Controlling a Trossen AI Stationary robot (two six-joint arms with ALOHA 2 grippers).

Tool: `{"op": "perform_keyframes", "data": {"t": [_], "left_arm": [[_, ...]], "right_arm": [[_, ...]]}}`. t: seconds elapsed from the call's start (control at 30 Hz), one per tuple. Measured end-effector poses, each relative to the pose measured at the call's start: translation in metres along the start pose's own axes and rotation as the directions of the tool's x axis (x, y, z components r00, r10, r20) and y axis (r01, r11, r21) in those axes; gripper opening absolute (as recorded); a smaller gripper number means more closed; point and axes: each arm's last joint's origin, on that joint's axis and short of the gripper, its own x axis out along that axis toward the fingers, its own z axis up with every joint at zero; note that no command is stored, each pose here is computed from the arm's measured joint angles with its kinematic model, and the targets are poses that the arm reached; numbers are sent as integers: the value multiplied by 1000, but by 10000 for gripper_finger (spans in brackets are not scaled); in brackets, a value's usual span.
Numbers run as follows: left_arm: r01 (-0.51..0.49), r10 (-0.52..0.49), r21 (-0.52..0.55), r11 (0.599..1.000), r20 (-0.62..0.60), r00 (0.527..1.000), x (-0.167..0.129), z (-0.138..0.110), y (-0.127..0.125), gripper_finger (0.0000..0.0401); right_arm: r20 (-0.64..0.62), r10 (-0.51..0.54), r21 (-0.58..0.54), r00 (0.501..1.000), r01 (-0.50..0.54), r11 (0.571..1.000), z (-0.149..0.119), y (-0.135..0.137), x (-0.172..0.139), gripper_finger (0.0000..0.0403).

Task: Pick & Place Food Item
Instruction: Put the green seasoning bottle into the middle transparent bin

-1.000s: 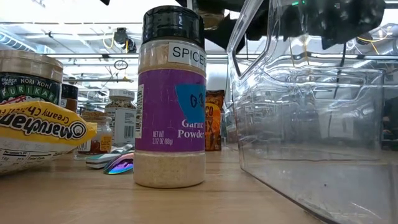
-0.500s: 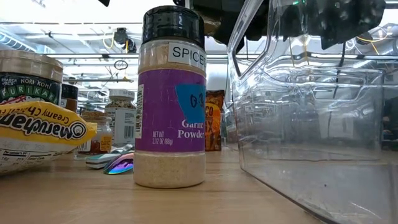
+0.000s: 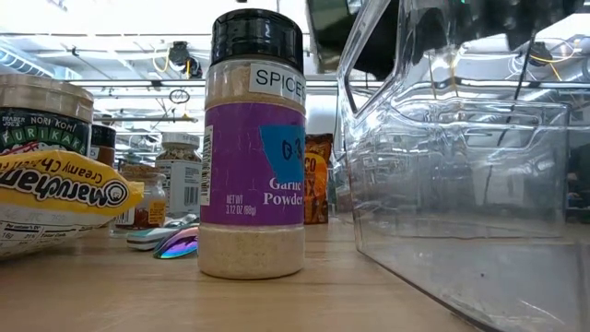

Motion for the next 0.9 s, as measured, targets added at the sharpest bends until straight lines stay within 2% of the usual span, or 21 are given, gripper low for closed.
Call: {"op": "perform_keyframes", "data": {"t": [0.1,0.23,0.3,0.37,0.5,0.6,0.73,0.9], "left_arm": [[8,-8,-1,1000,44,999,-6,-13,4,395],[-67,76,-61,996,151,986,-8,-33,17,386],[-79,97,-105,991,184,978,-1,-42,21,384],[-81,104,-147,986,163,981,9,-53,23,383],[-121,149,-173,977,160,976,31,-56,29,387],[-86,108,-175,981,117,987,48,-67,27,383],[-2,25,-165,986,140,990,63,-67,25,374],[8,12,-175,985,109,994,82,-75,24,370]], "right_arm": [[30,-70,22,997,70,997,-1,-6,-16,188],[107,-98,64,989,91,994,1,-11,-31,188],[121,-96,61,988,89,994,0,-12,-33,188],[129,-94,54,987,88,995,-1,-11,-31,188],[149,-94,27,984,91,996,-3,-10,-27,188],[154,-94,19,983,93,996,-4,-9,-26,188],[151,-94,18,984,92,996,-4,-9,-26,188],[161,-92,47,983,85,995,-3,-9,-26,188]]}}
